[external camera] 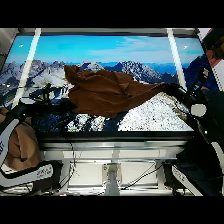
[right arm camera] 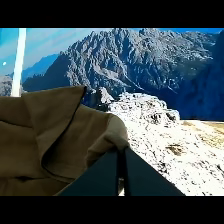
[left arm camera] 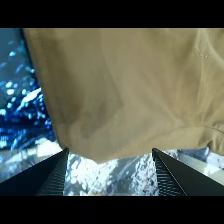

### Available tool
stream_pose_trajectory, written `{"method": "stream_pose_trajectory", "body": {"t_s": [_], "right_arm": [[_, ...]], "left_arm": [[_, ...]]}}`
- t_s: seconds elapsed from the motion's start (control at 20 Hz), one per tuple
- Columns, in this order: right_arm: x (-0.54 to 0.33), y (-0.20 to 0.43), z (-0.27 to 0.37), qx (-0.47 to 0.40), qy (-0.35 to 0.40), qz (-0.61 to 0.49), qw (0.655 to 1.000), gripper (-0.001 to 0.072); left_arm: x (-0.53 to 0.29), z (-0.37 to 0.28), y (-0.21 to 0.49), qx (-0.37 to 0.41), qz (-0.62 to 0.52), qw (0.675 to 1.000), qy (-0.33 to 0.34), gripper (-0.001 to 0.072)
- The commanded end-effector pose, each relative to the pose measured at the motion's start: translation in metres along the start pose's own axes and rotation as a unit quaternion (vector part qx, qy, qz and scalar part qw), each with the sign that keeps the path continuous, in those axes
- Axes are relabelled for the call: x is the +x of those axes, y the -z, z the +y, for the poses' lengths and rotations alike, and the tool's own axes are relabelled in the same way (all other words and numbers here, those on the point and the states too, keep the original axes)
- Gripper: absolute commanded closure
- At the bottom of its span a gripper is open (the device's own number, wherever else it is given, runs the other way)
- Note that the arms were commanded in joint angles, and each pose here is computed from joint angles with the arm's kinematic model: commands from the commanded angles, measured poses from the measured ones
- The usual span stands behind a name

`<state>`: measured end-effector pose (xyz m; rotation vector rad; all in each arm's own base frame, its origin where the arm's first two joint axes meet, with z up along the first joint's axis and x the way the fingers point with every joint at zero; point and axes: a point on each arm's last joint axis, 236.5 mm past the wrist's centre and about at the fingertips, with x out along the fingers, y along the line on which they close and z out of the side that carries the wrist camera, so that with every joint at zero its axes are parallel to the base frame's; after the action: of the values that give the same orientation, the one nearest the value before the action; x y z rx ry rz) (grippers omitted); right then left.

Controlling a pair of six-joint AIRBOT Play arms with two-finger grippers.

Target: Fold the clothes and pants, and hang the long-sleeved shirts on hangers.

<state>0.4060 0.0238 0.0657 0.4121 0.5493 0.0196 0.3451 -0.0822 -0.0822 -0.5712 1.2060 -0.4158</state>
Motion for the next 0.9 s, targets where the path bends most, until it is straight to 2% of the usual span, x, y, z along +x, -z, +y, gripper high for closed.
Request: {"method": "stream_pose_trajectory", "body": {"t_s": [0.0,0.4,0.85], "right_arm": [[0.000,0.001,0.000,0.000,0.000,0.002,1.000,0.0699],[0.000,0.002,0.000,0.000,-0.001,0.005,1.000,0.0699],[0.000,0.002,0.001,0.003,-0.001,0.005,1.000,0.0699]], "left_arm": [[0.002,0.003,-0.005,0.023,-0.007,1.000,0.002,0.0103],[-0.007,0.025,-0.005,0.076,0.013,0.996,-0.045,0.0104],[0.017,0.011,0.009,0.076,0.043,0.996,-0.023,0.0106]]}}
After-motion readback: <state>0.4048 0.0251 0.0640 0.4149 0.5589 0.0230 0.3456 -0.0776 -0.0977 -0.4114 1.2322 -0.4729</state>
